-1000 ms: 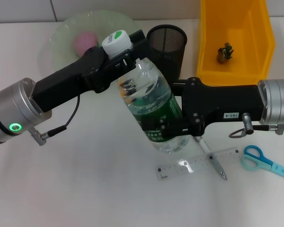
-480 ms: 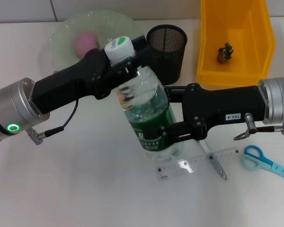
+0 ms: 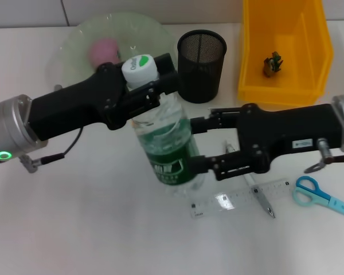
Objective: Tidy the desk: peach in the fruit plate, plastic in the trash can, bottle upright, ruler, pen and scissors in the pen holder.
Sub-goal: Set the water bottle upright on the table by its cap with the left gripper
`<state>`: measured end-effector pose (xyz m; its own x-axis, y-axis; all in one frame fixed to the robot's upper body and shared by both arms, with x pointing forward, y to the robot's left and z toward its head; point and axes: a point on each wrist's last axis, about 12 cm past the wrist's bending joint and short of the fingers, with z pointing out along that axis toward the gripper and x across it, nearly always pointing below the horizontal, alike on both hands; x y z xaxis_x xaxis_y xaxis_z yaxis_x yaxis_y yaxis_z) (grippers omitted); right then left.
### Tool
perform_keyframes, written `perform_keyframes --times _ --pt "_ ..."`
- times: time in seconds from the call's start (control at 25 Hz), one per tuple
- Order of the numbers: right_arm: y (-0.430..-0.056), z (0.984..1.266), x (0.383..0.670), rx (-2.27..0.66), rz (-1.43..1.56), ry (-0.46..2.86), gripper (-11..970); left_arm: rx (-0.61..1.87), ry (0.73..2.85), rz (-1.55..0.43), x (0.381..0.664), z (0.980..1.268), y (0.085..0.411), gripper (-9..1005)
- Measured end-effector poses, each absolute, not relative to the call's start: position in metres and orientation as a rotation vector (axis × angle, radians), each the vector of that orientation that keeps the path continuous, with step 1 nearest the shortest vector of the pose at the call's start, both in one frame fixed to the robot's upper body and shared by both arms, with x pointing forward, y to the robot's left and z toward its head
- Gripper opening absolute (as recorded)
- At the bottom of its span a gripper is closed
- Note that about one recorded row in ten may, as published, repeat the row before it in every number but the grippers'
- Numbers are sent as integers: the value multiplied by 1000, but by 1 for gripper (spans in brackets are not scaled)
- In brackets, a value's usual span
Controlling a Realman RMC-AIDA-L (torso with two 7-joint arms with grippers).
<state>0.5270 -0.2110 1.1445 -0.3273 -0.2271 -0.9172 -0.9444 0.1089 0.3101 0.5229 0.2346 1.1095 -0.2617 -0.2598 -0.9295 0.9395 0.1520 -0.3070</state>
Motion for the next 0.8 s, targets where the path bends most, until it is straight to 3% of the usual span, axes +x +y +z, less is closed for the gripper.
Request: perform_keyframes --times 0.36,0.8 --pt "-255 1134 514 -972 1175 1689 836 792 1312 -1228 529 1117 256 477" --pt "-275 1113 493 -878 1096 1594 836 742 1432 -979 551 1108 268 491"
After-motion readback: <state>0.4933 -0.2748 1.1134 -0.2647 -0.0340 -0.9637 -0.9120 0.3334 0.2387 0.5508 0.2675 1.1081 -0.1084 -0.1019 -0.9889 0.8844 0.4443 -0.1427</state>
